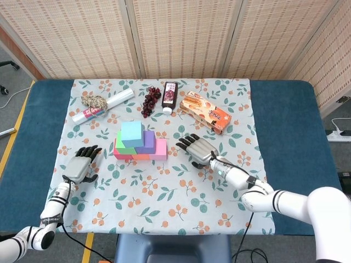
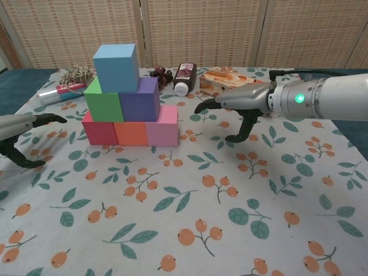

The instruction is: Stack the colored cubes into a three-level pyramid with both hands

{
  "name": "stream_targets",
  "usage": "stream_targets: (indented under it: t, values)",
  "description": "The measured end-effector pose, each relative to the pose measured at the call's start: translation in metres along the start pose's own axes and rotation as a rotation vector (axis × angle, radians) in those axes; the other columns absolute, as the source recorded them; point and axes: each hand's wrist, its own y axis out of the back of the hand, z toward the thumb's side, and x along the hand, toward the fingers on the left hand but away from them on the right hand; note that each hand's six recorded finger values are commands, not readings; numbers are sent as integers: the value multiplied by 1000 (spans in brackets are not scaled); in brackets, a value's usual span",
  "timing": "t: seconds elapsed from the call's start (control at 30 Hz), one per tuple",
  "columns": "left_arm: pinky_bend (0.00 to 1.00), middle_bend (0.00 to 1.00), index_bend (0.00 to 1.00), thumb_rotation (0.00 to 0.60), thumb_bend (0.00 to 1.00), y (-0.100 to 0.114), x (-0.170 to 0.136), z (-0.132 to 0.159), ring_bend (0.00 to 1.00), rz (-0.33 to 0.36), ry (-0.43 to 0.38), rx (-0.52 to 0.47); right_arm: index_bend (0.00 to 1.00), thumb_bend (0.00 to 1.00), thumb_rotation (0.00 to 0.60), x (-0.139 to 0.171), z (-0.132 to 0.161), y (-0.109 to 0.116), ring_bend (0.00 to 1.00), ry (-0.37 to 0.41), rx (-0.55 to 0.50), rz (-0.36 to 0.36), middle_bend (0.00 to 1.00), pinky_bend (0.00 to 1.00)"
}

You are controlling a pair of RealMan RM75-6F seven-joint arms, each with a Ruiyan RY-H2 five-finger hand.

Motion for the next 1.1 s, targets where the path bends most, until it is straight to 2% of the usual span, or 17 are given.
stream_targets:
  t: [0.43,1.1]
  values:
    - [0,0,61,600,301,-3,14,29,0,-11,-68,25,0,347,600,-18,14,-6,0,17,-23,-2,0,0]
    - [0,0,61,600,299,-7,18,45,0,-28,-102,36,0,347,600,-31,23,-10,0,30,-33,-4,0,0]
